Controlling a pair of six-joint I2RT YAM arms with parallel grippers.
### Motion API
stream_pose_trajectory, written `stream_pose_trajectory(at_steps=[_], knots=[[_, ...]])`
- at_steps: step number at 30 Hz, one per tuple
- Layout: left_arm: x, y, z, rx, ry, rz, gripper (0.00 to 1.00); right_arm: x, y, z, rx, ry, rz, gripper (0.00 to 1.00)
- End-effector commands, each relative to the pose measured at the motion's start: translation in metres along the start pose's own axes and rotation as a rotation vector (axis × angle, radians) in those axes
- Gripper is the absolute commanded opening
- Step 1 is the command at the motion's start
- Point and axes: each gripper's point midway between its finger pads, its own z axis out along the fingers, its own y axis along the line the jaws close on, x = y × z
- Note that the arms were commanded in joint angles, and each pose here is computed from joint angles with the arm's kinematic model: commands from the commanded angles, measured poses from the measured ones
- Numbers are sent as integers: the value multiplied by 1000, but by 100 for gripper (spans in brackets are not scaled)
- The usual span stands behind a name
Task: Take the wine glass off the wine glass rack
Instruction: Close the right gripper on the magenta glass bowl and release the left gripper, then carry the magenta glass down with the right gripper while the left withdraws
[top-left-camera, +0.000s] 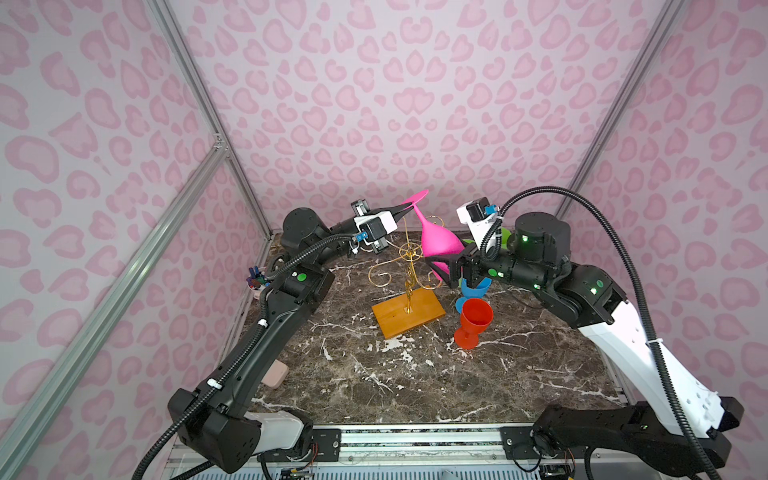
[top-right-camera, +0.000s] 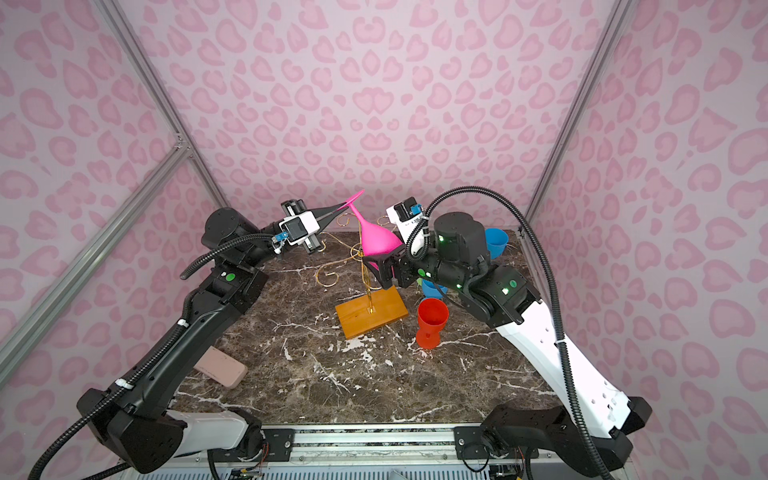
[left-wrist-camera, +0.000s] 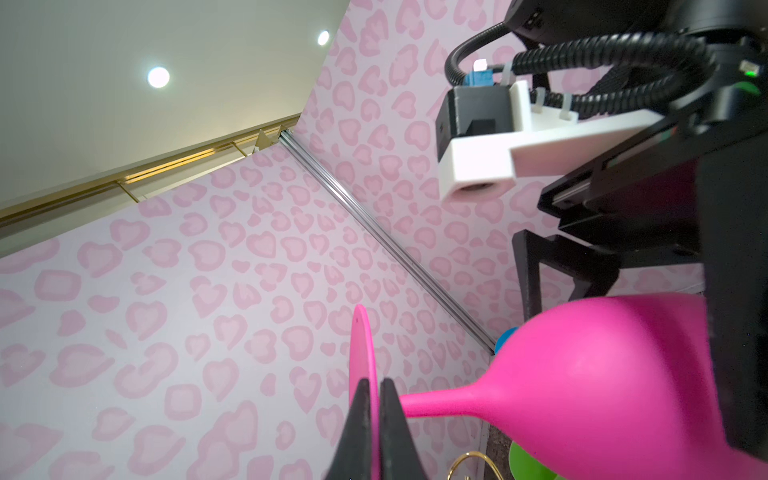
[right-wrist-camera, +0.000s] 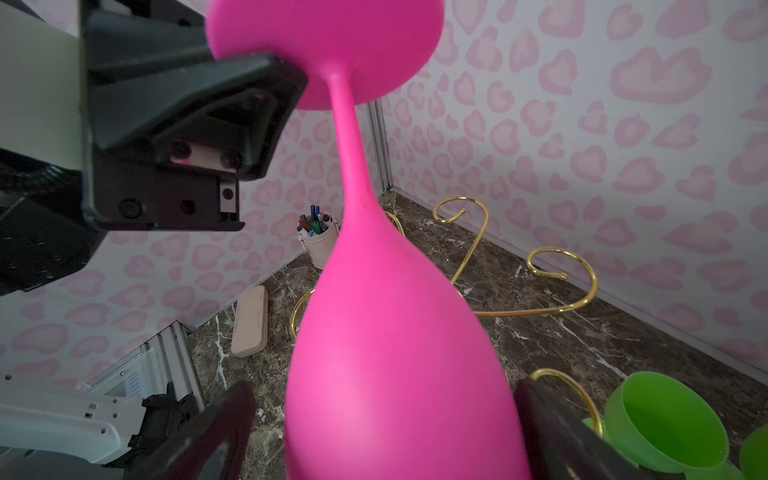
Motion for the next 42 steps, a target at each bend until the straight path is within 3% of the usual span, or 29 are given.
stream_pose_trajectory(at_steps=[1, 8, 17, 25, 42], knots=[[-7, 21, -2, -79, -13, -54, 3, -15, 1, -14, -10, -83, -7, 98], [1, 42, -7, -149, -4, -238, 3, -19, -12, -60, 24, -181, 2, 97], [2, 56, -15, -178, -36, -487, 3, -6, -26, -90, 65, -278, 29, 68], [9, 51, -15, -174, -32, -588, 3, -17, -19, -79, -16, -337, 58, 62], [14, 46, -17, -171, -31, -655, 3, -41, -18, -34, -122, -379, 129, 48]])
